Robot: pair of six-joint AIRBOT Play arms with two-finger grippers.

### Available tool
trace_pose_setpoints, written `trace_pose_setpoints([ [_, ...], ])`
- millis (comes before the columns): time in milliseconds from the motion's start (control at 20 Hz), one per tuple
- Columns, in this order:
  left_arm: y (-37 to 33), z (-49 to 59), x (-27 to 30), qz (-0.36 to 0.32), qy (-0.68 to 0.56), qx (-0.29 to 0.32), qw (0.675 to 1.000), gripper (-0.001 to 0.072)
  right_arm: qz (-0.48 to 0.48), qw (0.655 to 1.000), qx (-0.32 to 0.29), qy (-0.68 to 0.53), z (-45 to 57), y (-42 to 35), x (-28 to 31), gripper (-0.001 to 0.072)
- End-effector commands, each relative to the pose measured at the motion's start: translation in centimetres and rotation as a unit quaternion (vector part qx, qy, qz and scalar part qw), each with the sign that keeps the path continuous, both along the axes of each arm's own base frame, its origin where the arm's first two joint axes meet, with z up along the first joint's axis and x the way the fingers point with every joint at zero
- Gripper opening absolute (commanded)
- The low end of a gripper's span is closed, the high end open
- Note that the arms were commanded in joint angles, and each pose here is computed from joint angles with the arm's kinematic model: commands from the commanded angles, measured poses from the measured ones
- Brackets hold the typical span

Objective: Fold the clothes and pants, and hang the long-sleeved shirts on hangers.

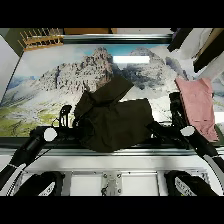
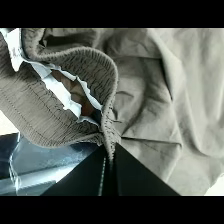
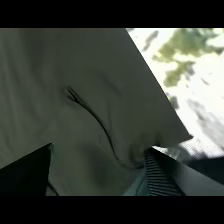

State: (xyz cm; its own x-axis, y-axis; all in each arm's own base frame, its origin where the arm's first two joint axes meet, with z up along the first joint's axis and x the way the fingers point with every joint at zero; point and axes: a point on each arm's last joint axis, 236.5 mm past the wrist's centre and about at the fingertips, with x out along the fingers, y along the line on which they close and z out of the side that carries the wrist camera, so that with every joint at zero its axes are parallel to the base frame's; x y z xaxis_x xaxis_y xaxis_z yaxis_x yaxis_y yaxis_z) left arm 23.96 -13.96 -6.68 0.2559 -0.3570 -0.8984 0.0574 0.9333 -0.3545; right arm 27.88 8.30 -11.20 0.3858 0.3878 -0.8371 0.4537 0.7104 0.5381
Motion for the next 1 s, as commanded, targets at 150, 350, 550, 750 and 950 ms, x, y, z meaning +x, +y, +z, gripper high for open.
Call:
trace_pose_setpoints([
  [150, 0.0, 0.0, 0.1, 0.000, -0.002, 0.000, 1.000, 0.0013, 0.005, 0.996, -0.031, -0.079, 1.7, 0.1, 3.4, 0.0038],
  [350, 0.4, 3.1, 2.2, 0.012, -0.024, -0.009, 1.000, 0.0013, 0.113, 0.977, -0.099, -0.153, 7.4, -0.2, 7.0, -0.0001],
  [550, 0.9, 19.0, 7.4, 0.035, -0.208, -0.055, 0.976, 0.0013, 0.192, 0.906, -0.242, -0.289, 24.7, -2.9, 12.1, -0.0001],
  [750, -0.1, 38.0, 3.8, 0.022, -0.408, -0.142, 0.901, 0.0013, 0.140, 0.816, -0.294, -0.478, 46.2, -3.3, 11.3, -0.0001],
  [950, -2.4, 47.0, -4.3, -0.027, -0.478, -0.252, 0.841, 0.0013, 0.094, 0.736, -0.308, -0.596, 59.3, -3.2, 5.5, -0.0001],
])
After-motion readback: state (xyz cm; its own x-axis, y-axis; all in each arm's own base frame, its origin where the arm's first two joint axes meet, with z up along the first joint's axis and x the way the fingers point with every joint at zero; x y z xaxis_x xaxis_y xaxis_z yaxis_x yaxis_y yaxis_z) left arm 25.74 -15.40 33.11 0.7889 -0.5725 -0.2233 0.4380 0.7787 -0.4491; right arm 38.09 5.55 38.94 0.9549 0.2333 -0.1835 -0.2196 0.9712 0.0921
